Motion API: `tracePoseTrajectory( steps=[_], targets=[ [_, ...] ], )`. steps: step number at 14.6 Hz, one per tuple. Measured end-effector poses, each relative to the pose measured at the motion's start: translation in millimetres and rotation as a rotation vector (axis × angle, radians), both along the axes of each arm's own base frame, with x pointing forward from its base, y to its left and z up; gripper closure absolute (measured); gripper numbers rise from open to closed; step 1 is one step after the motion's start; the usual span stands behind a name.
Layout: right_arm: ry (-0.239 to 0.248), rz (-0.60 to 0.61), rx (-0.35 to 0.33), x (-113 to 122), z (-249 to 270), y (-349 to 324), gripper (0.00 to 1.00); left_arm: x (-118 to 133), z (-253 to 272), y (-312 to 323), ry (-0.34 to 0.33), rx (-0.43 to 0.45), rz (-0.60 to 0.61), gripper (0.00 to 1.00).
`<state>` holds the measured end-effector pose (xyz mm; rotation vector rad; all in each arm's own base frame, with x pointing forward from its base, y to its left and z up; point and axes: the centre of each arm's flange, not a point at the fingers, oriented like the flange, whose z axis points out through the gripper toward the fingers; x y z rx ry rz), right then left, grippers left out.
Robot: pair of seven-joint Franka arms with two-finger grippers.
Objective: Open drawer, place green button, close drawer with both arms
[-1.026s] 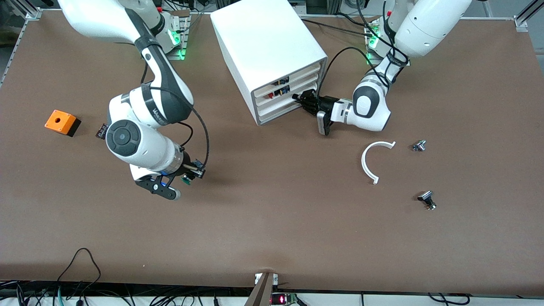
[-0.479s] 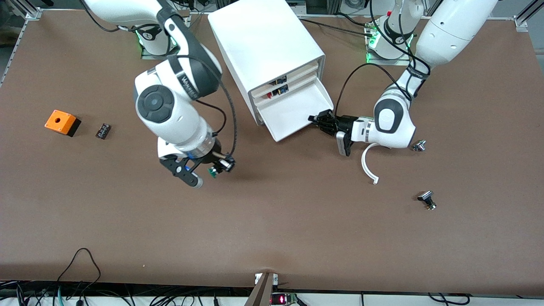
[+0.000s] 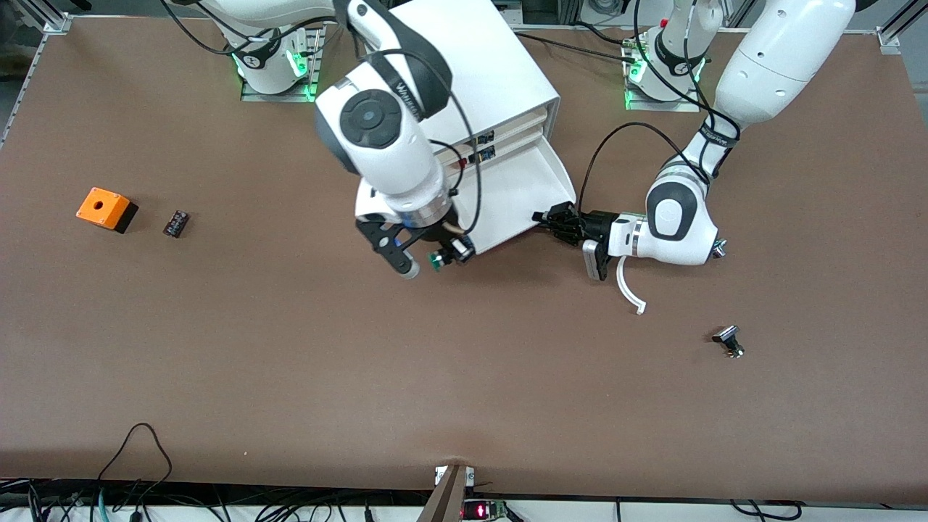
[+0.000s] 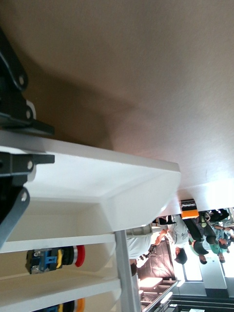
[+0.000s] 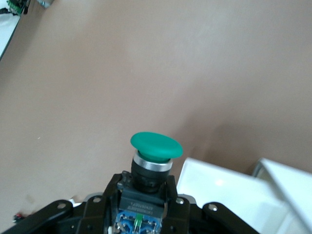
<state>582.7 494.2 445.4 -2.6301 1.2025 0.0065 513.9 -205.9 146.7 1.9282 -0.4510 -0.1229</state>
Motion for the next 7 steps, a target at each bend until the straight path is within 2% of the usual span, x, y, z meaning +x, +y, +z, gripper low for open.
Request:
tracePoseTrajectory(
  steps=[3, 4, 7],
  targets=[
    [0.013, -0.042, 0.017, -18.8, -15.5, 30.1, 0.60, 13.2, 4.1, 13.4, -0.012, 0.014, 0.023, 0.48],
    [0.024, -0.053, 0.015, -26.1, -22.5, 39.4, 0.60, 19.1, 7.4, 19.1, -0.010, 0.023, 0.026, 0.36],
    [0.068, -0.093, -0.003, -49.5, -49.0, 66.7, 0.60, 44.9, 32.6, 40.7, 0.040, 0.050, -0.003, 0.10]
  ],
)
